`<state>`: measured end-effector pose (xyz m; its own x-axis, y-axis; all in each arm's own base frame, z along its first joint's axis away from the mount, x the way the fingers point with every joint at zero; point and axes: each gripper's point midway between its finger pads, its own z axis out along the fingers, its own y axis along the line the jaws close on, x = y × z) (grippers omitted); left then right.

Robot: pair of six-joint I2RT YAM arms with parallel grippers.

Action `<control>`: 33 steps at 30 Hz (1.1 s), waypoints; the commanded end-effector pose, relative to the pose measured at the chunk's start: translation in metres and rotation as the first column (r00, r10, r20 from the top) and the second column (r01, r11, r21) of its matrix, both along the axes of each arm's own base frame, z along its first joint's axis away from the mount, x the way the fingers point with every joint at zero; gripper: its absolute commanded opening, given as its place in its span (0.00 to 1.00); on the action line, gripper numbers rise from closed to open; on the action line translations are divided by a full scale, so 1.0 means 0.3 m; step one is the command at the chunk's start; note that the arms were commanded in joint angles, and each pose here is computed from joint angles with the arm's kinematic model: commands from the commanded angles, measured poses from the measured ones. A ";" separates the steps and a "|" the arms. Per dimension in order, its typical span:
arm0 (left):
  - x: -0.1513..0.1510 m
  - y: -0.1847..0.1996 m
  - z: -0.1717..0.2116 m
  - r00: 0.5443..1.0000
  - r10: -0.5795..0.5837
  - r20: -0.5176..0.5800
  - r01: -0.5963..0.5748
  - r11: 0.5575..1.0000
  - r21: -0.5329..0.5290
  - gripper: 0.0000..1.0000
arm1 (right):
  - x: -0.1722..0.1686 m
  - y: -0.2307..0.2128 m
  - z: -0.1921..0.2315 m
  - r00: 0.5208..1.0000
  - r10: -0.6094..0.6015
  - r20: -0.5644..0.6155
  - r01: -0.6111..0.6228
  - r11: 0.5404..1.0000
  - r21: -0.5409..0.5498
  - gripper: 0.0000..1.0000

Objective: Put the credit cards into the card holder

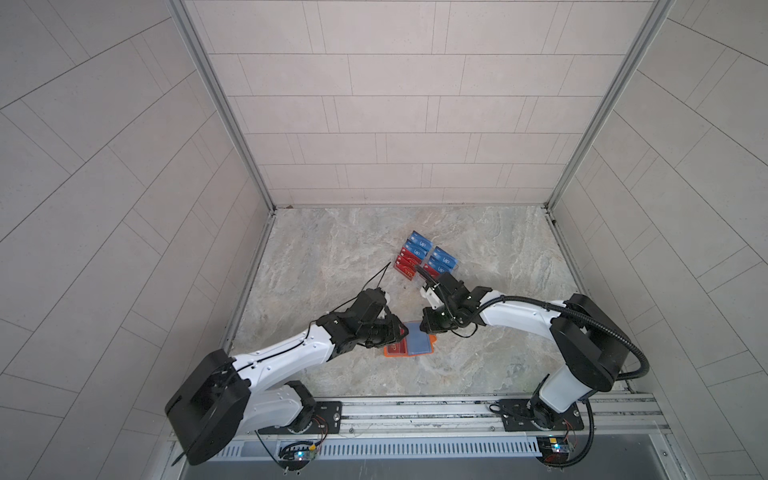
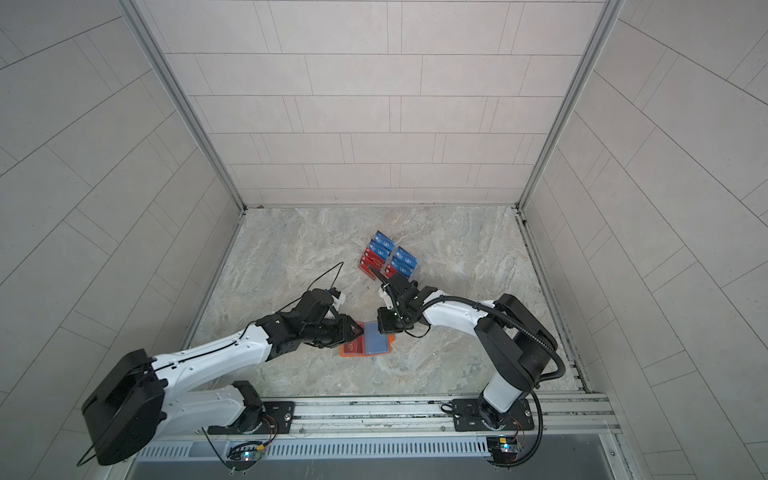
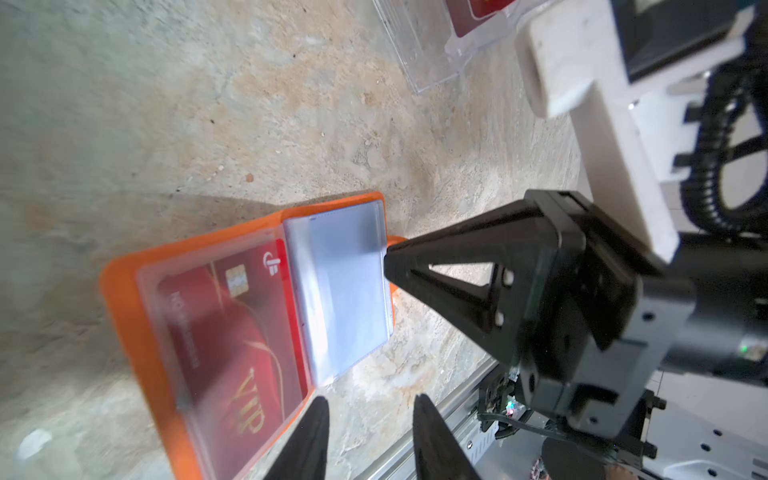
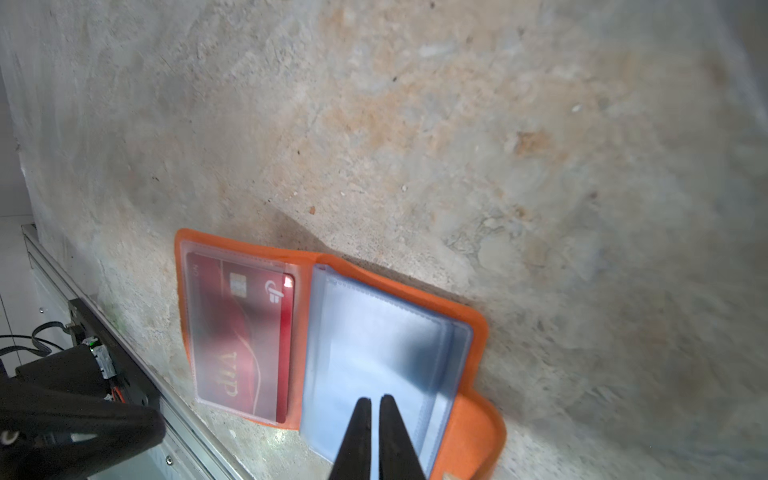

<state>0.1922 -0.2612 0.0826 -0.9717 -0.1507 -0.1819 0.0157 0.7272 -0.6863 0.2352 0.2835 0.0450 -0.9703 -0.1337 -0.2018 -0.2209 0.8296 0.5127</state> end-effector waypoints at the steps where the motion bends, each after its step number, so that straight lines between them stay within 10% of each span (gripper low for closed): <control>1: 0.031 -0.060 0.009 1.000 -0.001 0.006 0.001 0.998 -0.063 0.38 | -0.030 -0.005 -0.042 0.999 0.021 -0.036 -0.021 1.000 -0.006 0.12; 33: 0.034 -0.057 -0.186 0.995 -0.021 -0.098 0.014 0.997 -0.078 0.36 | -0.066 -0.062 -0.126 0.996 -0.025 -0.089 0.018 0.997 -0.072 0.12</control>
<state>0.2032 -0.2787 0.0294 -0.9860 -0.1531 -0.0656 -0.0565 0.6778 -0.7331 0.2238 0.2800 0.0262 -0.9790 -0.1352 -0.1527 -0.1962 0.8288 0.5240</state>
